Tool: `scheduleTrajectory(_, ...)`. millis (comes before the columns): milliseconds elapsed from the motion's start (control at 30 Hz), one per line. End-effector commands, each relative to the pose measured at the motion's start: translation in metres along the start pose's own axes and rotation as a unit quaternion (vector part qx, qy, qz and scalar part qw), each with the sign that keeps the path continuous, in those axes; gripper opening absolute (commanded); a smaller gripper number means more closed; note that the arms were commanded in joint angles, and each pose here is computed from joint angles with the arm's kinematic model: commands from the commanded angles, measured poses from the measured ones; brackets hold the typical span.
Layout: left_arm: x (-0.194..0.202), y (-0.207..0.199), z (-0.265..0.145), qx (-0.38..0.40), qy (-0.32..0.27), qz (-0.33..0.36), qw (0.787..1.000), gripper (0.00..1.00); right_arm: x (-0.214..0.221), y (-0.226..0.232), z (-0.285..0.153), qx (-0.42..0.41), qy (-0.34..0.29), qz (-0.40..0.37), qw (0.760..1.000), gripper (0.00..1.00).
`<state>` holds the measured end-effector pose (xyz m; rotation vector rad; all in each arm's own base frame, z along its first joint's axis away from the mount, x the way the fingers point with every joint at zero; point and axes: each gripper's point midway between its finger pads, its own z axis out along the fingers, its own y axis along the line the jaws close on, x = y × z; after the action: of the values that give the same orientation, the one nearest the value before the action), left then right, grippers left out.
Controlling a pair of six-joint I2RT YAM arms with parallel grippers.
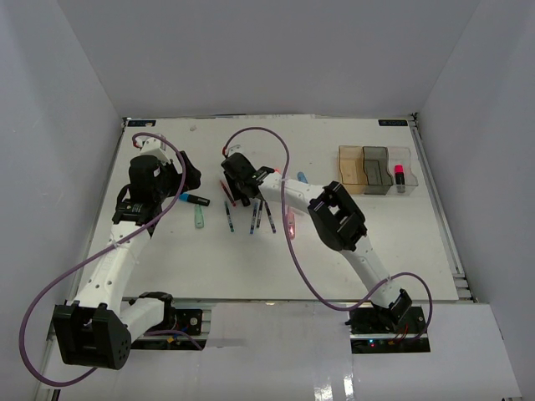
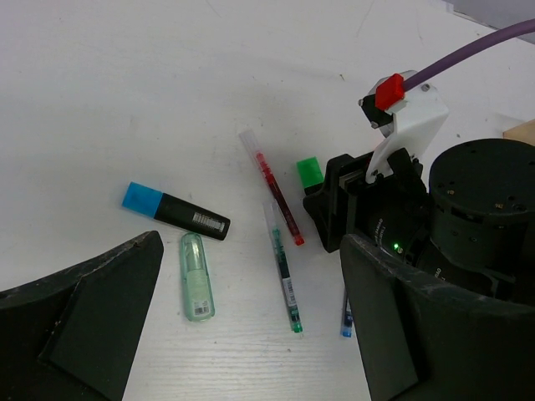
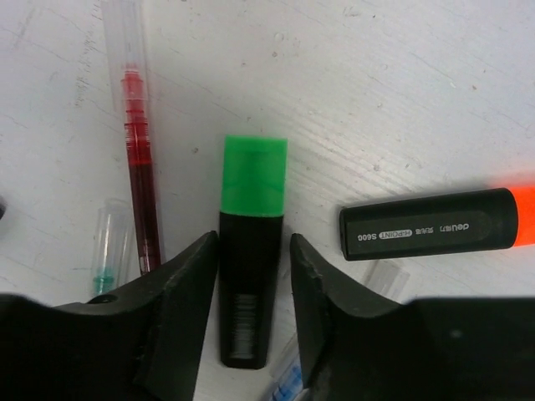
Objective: Sort the stationery into containers
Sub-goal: Pick up the pen from the center of the board.
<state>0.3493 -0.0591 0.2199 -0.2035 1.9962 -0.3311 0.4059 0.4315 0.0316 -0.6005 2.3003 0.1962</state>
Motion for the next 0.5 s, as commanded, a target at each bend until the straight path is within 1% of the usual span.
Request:
scheduleTrajectory(0,0.001,0.001,0.000,0.001,0.000,-0.002,1.000,0.98,0.004,-0.004,0.008,0.011,-0.002,0.006,1.000,0.44)
scheduleTrajectory(33,0.001,0.001,0.000,0.000,0.000,-0.003,1.000,0.98,0.000,-0.003,0.005,0.009,-0.006,0.005,1.000,0.37)
scheduleTrajectory(67,0.001,0.002,0.000,0.000,0.000,-0.003,1.000,0.98,-0.011,-0.002,-0.003,0.003,-0.016,0.006,1.000,0.35)
scheduleTrajectory(133,0.002,0.002,0.001,0.001,0.002,-0.002,1.000,0.98,-0.027,-0.001,-0.015,-0.007,-0.032,0.002,0.999,0.32)
scheduleTrajectory(167,0.002,0.001,0.001,0.001,0.001,-0.002,1.000,0.98,-0.046,0.001,-0.031,-0.016,-0.052,0.005,0.998,0.32)
scheduleTrajectory(200,0.001,0.001,0.000,0.002,0.001,-0.003,1.000,0.98,-0.055,0.001,-0.041,-0.020,-0.062,0.003,0.998,0.32)
scheduleTrajectory(233,0.001,0.001,0.000,0.002,0.001,-0.002,1.000,0.98,-0.065,-0.002,-0.050,-0.019,-0.074,-0.005,0.997,0.32)
scheduleTrajectory(267,0.001,0.001,0.001,0.001,0.001,-0.002,1.000,0.98,-0.083,-0.009,-0.070,-0.018,-0.095,-0.005,0.995,0.31)
scheduleTrajectory(300,0.002,0.001,0.000,0.002,0.001,-0.002,1.000,0.98,-0.090,-0.014,-0.079,-0.015,-0.104,-0.009,0.994,0.31)
scheduleTrajectory(333,0.002,0.001,0.000,0.001,0.001,-0.002,1.000,0.98,-0.108,-0.024,-0.103,-0.010,-0.128,-0.019,0.992,0.31)
scheduleTrajectory(367,0.002,0.001,0.001,0.001,0.002,-0.002,1.000,0.98,-0.115,-0.041,-0.111,0.004,-0.135,-0.019,0.991,0.31)
scheduleTrajectory(400,0.002,0.001,0.000,0.002,0.002,-0.002,1.000,0.98,-0.108,-0.056,-0.113,0.019,-0.128,-0.027,0.991,0.31)
scheduleTrajectory(433,0.001,0.001,0.000,0.001,0.000,-0.002,1.000,0.98,-0.122,-0.087,-0.134,0.051,-0.146,-0.036,0.987,0.31)
scheduleTrajectory(467,0.001,0.002,0.000,0.000,0.000,-0.001,1.000,0.98,-0.121,-0.107,-0.141,0.074,-0.146,-0.040,0.986,0.32)
